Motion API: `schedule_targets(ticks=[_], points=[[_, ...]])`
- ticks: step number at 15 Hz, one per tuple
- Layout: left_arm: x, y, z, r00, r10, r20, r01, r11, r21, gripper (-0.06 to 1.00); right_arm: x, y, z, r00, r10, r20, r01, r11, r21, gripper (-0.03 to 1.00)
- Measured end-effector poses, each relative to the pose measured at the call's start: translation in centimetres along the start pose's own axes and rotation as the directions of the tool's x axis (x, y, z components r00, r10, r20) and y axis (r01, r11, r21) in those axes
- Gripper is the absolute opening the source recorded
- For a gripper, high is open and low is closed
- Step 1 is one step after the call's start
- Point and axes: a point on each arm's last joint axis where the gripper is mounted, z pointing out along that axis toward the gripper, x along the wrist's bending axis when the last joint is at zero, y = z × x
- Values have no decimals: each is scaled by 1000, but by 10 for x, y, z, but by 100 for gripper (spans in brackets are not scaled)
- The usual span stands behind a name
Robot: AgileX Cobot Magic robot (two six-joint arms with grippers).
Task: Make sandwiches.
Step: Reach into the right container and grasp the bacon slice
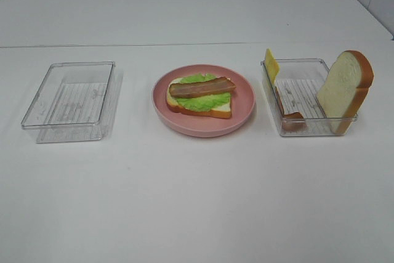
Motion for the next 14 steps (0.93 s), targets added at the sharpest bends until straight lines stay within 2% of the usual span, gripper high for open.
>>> schedule_targets(ticks=[14], points=[[0, 0, 0, 1000, 0, 0, 0, 1000, 0, 90, 1, 1, 0, 1000, 3, -8, -3, 1000, 4, 97]])
